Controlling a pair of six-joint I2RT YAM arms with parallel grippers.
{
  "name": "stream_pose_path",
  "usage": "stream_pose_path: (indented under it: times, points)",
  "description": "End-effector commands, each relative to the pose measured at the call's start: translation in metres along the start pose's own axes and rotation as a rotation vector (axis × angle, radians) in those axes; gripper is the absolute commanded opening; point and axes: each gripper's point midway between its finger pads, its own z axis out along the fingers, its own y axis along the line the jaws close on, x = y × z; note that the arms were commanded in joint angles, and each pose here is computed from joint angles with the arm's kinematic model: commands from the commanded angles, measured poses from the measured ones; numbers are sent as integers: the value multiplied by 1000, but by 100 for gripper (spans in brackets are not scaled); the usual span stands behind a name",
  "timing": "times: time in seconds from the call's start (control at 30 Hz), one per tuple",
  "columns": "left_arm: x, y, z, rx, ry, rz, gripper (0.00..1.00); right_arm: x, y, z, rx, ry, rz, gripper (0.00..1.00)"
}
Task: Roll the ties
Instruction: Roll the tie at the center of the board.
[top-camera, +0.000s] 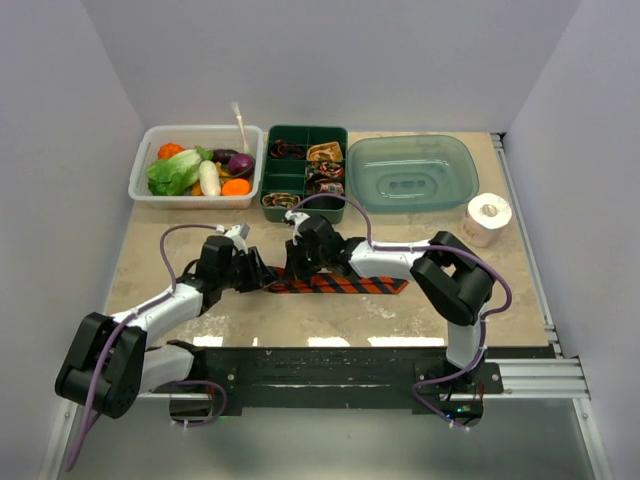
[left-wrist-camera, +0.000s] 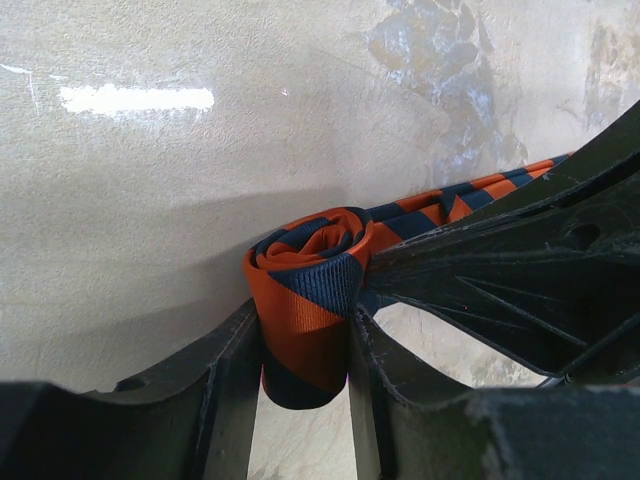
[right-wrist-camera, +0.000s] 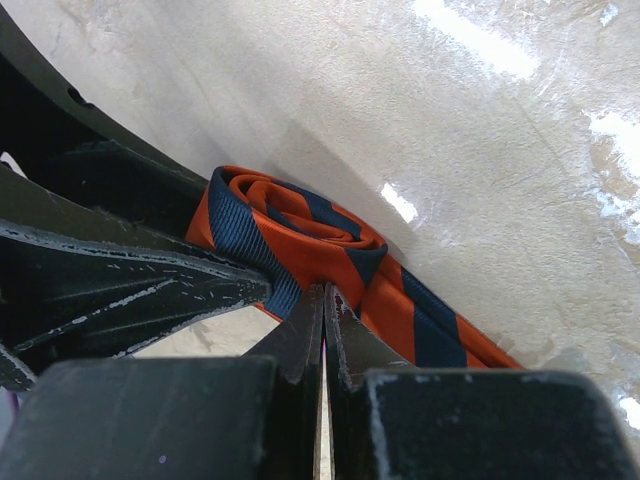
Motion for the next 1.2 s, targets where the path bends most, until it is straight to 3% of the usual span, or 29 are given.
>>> stream_pose_path:
  times: [0.0, 0.17, 0.23, 0.27, 0.37, 0.4, 0.5, 0.63, 0.8, 1.17]
  points:
    - [-22, -7, -3, 6, -52, 52, 40, -5, 5, -7, 17, -6, -26, 0]
    - [-19, -4, -2, -8, -36, 59, 40, -6, 1, -20, 26, -30, -100, 2]
    - [-17, -2, -1, -15, -28, 62, 40, -17, 4, -34, 37, -74, -141, 20]
    - [-17, -2, -1, -17, -24, 63, 40, -20, 1, -38, 56, -87, -180, 35]
    - [-17, -1, -1, -22, -20, 69, 40, -35, 3, -61, 79, -141, -250, 52]
    - [-18, 0, -2, -28, -24, 70, 40, -36, -1, -65, 111, -144, -260, 62]
    - [-20, 0, -2, -33, -25, 74, 40, -40, -6, -78, 147, -152, -292, 80]
    - [-19, 0, -1, -34, -21, 75, 40, -23, -16, -79, 184, -75, -306, 93]
    - [-22, -2, -1, -30, -25, 79, 40, -2, -31, -70, 232, 4, -315, 98]
    - [-25, -2, -1, -34, -29, 84, 41, 30, -40, -47, 365, 101, -384, 95]
